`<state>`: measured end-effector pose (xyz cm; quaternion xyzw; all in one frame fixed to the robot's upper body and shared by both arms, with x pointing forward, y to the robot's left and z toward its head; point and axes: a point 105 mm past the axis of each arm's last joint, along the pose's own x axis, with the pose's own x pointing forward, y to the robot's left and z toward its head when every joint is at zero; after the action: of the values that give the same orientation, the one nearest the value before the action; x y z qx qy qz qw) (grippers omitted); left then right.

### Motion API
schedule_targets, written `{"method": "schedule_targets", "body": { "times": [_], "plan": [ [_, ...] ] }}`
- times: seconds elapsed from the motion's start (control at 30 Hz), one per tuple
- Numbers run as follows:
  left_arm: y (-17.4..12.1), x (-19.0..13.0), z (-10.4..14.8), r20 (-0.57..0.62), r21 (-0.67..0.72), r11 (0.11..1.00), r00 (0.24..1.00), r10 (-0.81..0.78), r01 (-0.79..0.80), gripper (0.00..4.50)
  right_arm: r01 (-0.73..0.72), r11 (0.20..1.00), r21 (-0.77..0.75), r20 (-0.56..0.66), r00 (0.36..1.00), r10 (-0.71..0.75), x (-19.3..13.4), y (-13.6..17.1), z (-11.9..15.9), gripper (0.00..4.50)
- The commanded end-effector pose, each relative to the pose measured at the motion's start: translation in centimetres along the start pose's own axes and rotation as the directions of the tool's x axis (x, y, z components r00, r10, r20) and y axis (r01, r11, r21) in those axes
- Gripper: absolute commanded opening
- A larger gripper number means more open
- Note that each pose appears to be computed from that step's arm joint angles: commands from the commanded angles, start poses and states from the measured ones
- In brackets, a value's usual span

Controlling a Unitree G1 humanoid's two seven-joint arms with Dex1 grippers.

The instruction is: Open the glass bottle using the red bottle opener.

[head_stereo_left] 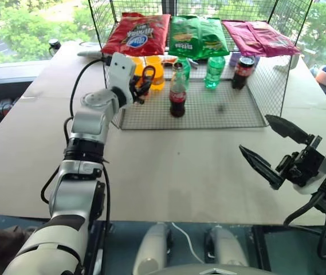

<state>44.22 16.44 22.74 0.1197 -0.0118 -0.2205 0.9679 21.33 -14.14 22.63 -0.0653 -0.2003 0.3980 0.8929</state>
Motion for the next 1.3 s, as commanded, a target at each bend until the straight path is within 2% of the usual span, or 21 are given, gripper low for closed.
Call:
{"method": "schedule_targets", "body": {
  "times": [0.03, 0.33, 0.53, 0.73, 0.83, 0.9, 1.03, 1.07, 1.13, 1.2, 1.3],
  "plan": [
    [0.4, 0.1, 1.9, 0.069, 0.02, 1.0, 0.998, 0.002, -0.004, 0.02, -0.017, 0.999, -0.037, 0.025, 1.0, 0.018, 0.3, 0.4, 1.0, 4.5],
    [0.8, -0.7, 2.5, 0.124, -0.01, 1.0, 0.992, -0.018, 0.02, 0.02, 0.045, 0.999, -0.005, -0.003, 0.999, -0.045, 0.1, 0.0, 0.7, 4.5],
    [-1.3, -2.5, 3.4, 0.206, -0.025, 0.981, 0.962, -0.181, 0.19, 0.02, 0.129, 0.99, -0.056, -0.058, 0.989, -0.133, 0.0, -1.2, 0.0, 4.5],
    [-3.3, -3.9, 3.5, 0.236, -0.022, 0.955, 0.929, -0.283, 0.297, 0.02, 0.087, 0.994, -0.072, -0.179, 0.979, -0.098, 0.6, -0.3, -1.5, 4.5],
    [-4.1, -4.6, 3.5, 0.264, -0.118, 0.926, 0.91, -0.32, 0.36, 0.02, 0.081, 0.986, -0.149, -0.293, 0.948, -0.122, 0.7, -0.4, -2.5, 4.5],
    [-4.8, -5.2, 3.3, 0.28, -0.248, 0.874, 0.894, -0.35, 0.419, 0.02, 0.065, 0.987, -0.15, -0.317, 0.942, -0.11, 1.0, -0.2, -3.1, 4.5],
    [-7.8, -6.2, 3.1, 0.302, -0.51, 0.674, 0.845, -0.44, 0.534, 0.02, 0.087, 0.971, -0.225, -0.353, 0.921, -0.164, 1.6, -0.3, -4.6, 4.5],
    [-8.5, -6.4, 3.2, 0.313, -0.541, 0.634, 0.833, -0.457, 0.552, 0.02, 0.087, 0.969, -0.23, -0.359, 0.918, -0.167, 1.8, -0.2, -4.9, 4.5],
    [-10.4, -6.3, 3.0, 0.319, -0.624, 0.54, 0.815, -0.484, 0.565, 0.02, 0.049, 0.92, -0.388, -0.418, 0.881, -0.223, 1.9, -0.3, -5.8, 4.5],
    [-12.2, -6.0, 2.8, 0.314, -0.69, 0.45, 0.794, -0.52, 0.567, 0.02, 0.054, 0.907, -0.417, -0.445, 0.858, -0.256, 2.2, -0.4, -6.7, 4.5],
    [-14.5, -5.1, 3.0, 0.326, -0.746, 0.346, 0.765, -0.555, 0.569, 0.02, 0.093, 0.919, -0.384, -0.452, 0.849, -0.275, 3.0, -0.5, -7.2, 4.5]
  ]
}}
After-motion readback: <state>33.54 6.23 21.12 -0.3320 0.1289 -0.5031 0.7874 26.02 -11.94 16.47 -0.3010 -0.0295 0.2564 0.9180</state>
